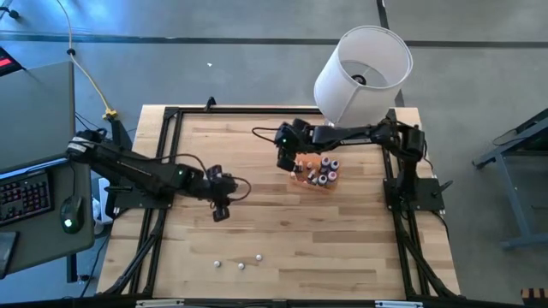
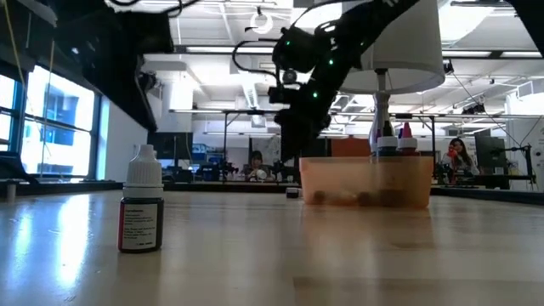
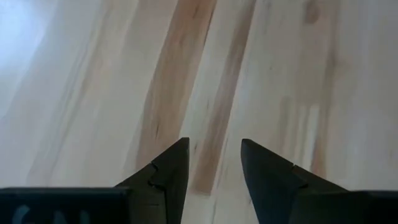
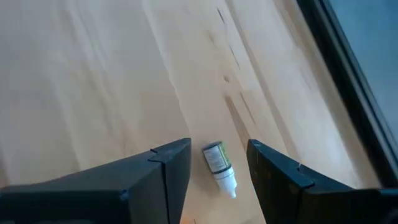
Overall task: Pick & Place food coloring
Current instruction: Put the small green food coloring bottle into the orange container
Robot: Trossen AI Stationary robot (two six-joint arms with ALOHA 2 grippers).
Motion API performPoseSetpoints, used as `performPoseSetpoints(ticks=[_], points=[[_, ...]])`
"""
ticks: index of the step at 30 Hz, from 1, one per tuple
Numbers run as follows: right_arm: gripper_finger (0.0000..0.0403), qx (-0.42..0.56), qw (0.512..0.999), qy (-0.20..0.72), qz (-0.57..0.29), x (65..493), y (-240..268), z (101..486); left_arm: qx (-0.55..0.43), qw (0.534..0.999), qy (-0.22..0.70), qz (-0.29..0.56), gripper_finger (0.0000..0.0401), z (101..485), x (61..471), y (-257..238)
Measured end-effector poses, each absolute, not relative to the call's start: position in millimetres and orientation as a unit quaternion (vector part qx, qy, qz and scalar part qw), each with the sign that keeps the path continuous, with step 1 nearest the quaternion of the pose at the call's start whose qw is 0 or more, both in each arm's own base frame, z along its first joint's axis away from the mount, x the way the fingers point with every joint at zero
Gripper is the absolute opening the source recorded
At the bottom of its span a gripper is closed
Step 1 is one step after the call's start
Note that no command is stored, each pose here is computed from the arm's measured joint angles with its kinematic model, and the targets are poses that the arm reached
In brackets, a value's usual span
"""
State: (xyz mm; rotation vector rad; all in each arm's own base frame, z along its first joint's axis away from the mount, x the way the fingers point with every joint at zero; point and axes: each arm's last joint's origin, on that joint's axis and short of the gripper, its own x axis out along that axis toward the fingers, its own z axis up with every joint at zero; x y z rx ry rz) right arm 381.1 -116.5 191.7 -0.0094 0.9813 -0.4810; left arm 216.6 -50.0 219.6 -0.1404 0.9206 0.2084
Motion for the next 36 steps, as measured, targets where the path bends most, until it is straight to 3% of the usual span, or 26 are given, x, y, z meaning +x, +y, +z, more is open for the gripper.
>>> performPoseSetpoints(ticks=[6, 28, 36], points=[[0.0152, 0.029, 0.844, 0.479, -0.241, 385.3, -122.0, 169.9, -0.056, 0.893, 0.436, 0.093, 0.0143, 220.5, 213.7, -61.9], [0.0152, 0.045, 0.832, 0.475, -0.284, 384.0, -124.5, 167.6, -0.038, 0.896, 0.431, 0.104, 0.0143, 220.5, 211.6, -65.9], [0.0152, 0.059, 0.819, 0.500, -0.276, 388.1, -125.2, 142.1, -0.037, 0.895, 0.431, 0.104, 0.0143, 220.4, 211.6, -65.9]])
